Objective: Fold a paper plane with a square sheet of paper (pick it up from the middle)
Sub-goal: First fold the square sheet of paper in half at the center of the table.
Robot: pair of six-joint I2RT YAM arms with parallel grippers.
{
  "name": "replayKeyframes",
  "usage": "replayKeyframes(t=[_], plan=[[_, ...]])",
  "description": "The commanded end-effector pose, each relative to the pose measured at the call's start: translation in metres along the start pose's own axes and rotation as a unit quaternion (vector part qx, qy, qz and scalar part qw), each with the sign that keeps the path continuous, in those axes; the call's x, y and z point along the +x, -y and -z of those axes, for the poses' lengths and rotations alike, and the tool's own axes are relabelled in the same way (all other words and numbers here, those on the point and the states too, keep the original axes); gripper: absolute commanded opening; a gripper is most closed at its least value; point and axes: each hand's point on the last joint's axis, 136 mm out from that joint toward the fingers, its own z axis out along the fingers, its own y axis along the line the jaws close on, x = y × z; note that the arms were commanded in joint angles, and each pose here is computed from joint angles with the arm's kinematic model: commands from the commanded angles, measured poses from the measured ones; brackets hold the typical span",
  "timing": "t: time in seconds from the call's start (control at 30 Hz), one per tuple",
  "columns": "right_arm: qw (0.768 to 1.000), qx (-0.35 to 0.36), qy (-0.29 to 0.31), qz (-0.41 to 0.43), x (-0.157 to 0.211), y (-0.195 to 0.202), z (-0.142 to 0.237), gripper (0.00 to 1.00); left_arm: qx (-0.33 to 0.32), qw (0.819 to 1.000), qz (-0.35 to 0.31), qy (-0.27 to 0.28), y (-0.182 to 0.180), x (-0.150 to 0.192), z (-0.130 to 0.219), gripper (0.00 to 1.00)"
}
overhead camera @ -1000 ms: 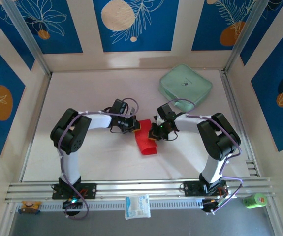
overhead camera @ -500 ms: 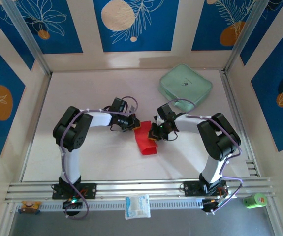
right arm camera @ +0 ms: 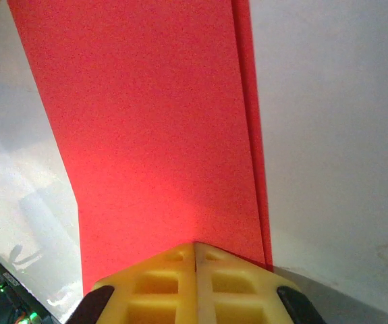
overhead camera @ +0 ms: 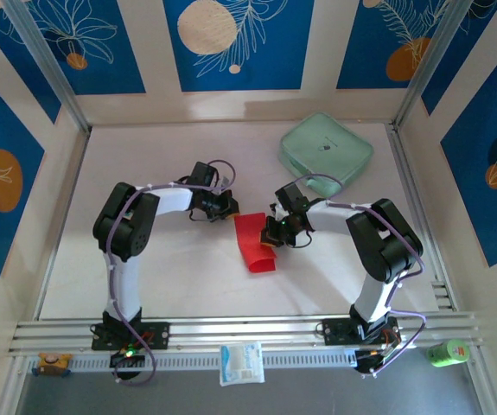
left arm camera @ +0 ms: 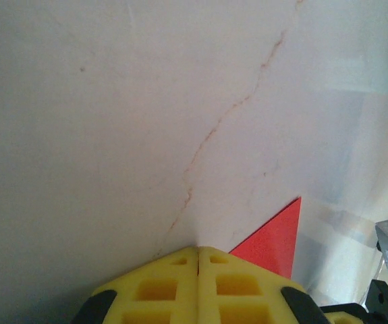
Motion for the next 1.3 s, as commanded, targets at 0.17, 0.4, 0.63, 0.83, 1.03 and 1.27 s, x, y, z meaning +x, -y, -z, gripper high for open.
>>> replayKeyframes(t=[0.17, 0.4, 0.63, 0.83, 1.03, 1.27], plan=[[0.996, 0.073, -0.038, -0.045, 0.031, 0.04, -0.01, 0.0, -0.035, 0.998, -0.004, 0.061, 0.006, -0.02, 0.041, 0.03], [0.996, 0.072, -0.035, -0.043, 0.03, 0.038, -0.008, 0.0, 0.036, 0.999, -0.021, 0.032, 0.045, 0.021, 0.053, 0.04], [0.996, 0.072, -0.035, -0.038, 0.029, 0.037, -0.007, 0.0, 0.082, 0.996, -0.024, -0.042, 0.063, 0.086, 0.026, 0.04], [0.996, 0.07, -0.036, -0.039, 0.03, 0.037, -0.008, 0.0, 0.068, 0.996, -0.008, -0.057, 0.046, 0.1, 0.014, 0.04], [0.996, 0.072, -0.037, -0.038, 0.031, 0.038, -0.008, 0.0, 0.023, 0.996, 0.0, -0.082, 0.012, 0.117, 0.002, 0.04], [0.996, 0.075, -0.038, -0.042, 0.033, 0.042, -0.009, 0.0, -0.043, 0.994, -0.018, -0.1, -0.026, 0.132, 0.0, 0.03]])
